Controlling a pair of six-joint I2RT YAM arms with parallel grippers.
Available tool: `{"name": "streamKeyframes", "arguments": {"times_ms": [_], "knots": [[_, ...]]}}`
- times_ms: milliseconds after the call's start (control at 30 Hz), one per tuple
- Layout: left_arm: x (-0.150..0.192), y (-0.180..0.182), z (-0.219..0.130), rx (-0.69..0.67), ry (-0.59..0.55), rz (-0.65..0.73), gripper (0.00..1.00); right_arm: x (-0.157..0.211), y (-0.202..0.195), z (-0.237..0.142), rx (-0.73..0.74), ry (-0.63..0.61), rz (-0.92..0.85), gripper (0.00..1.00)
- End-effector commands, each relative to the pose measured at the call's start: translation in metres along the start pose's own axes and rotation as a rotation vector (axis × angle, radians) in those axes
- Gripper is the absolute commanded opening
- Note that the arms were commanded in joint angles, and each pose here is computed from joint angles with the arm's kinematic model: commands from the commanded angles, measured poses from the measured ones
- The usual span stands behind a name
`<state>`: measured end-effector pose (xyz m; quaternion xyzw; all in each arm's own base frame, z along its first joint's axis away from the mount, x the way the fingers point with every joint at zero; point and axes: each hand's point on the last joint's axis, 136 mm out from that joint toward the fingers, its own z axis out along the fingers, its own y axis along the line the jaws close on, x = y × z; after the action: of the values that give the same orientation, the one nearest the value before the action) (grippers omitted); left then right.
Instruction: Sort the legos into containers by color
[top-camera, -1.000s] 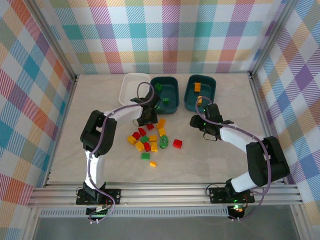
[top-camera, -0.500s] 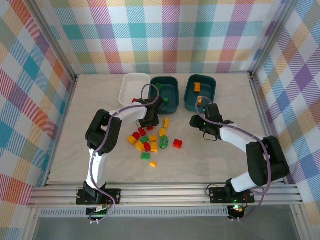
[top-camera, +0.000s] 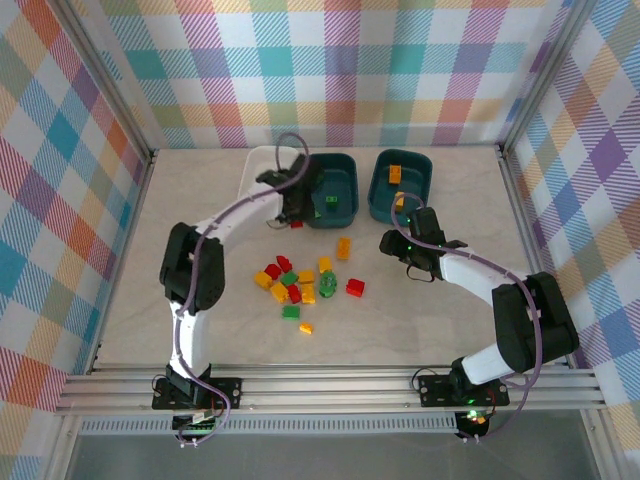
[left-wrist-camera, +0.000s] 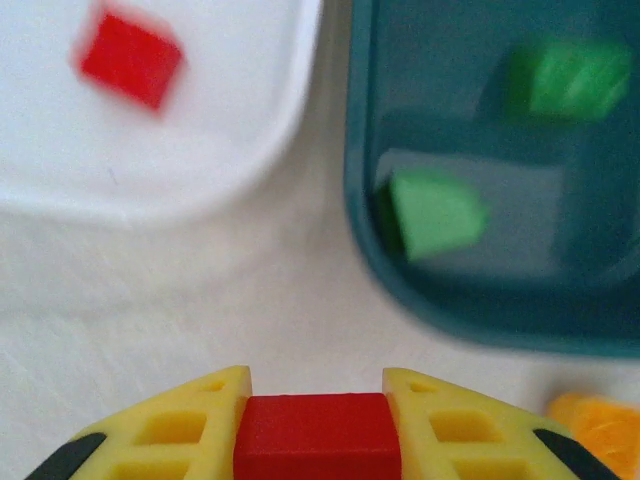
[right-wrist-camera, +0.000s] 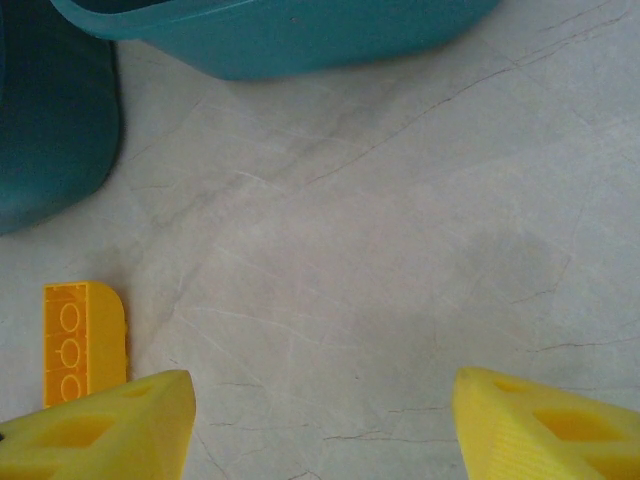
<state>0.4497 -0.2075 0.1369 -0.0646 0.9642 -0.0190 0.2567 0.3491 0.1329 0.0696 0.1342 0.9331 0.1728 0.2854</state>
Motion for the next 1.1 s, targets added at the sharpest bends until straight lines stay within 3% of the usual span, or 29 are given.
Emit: {"name": "streamKeyframes", "arguments": {"times_ms": [0,267,500,533,600,667,733,900,1067], "knots": [[-0.050,0.044,-0.016,-0.023,-0.054,-0.093,0.29,-0.008,0.011,-0.003,-0.026,-0.016,-0.009,0.68],[-0.100,0.076,0.027,-0.011,-0.020,-0.205,0.32,-0.010,0.013,-0.009,-0.043,-0.034,-0.004,0.68],[-0.111,0.073,0.047,0.011,-0.013,-0.228,0.37,-0.011,0.012,-0.011,-0.039,-0.045,-0.006,0.68],[-0.109,0.073,0.050,0.012,-0.004,-0.228,0.39,-0.011,0.013,-0.011,-0.040,-0.045,-0.005,0.68],[-0.106,0.073,0.054,0.009,0.013,-0.234,0.53,-0.011,0.012,-0.011,-0.040,-0.044,-0.005,0.68],[-0.106,0.071,0.050,0.020,0.018,-0.234,0.69,-0.011,0.012,-0.011,-0.038,-0.044,-0.007,0.68],[-0.107,0.068,0.041,0.037,0.009,-0.230,0.75,-0.011,0.012,-0.011,-0.039,-0.043,-0.005,0.68],[-0.096,0.060,0.001,0.101,-0.035,-0.232,0.78,-0.008,0.014,-0.008,-0.049,-0.030,-0.002,0.68],[-0.027,0.053,-0.034,0.174,-0.073,-0.240,0.80,-0.006,0.016,-0.005,-0.052,-0.021,-0.008,0.68]]}}
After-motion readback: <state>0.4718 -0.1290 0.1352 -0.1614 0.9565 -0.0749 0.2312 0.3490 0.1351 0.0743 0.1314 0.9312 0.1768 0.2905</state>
